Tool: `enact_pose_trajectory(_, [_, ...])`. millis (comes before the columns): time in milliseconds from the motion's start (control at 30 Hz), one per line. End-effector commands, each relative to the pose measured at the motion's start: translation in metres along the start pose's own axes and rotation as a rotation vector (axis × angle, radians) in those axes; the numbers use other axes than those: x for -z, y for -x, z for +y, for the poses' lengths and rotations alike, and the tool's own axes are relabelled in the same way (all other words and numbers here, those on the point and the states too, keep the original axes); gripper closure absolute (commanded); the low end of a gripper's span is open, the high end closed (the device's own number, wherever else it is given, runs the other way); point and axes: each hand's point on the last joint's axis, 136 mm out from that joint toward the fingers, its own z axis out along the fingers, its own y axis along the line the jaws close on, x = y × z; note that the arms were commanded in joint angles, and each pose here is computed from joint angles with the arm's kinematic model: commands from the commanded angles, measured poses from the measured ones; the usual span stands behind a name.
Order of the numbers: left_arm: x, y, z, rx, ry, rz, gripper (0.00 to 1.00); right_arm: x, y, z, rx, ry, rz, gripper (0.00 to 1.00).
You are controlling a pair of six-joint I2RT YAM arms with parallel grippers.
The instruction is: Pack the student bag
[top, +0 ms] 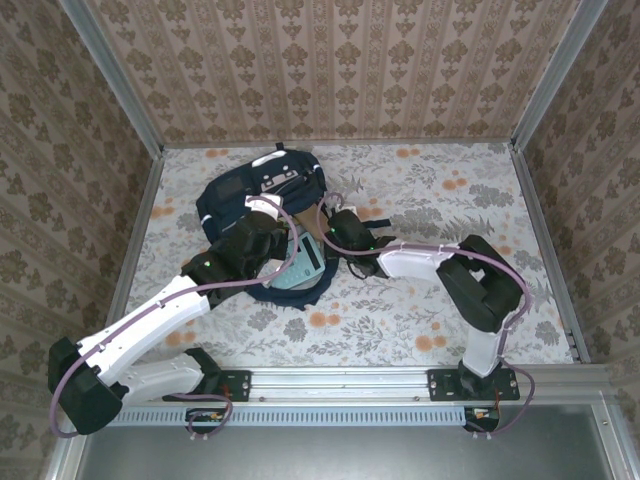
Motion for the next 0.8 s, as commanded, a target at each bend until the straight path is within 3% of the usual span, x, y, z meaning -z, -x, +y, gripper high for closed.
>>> enact_pose_trajectory(0, [0.012,0.032,-0.009,0.035,-0.050,-0.107,1.00,-0.014,0.005,0.001,-0.022,-0.007,0.003,0.91])
enact_pose_trajectory(767, [0.005,0.027,-0.020,0.022,-0.085,-0.081,1.00,-0.013,0.071,0.065,-0.063,0.221,-0.142,0.90])
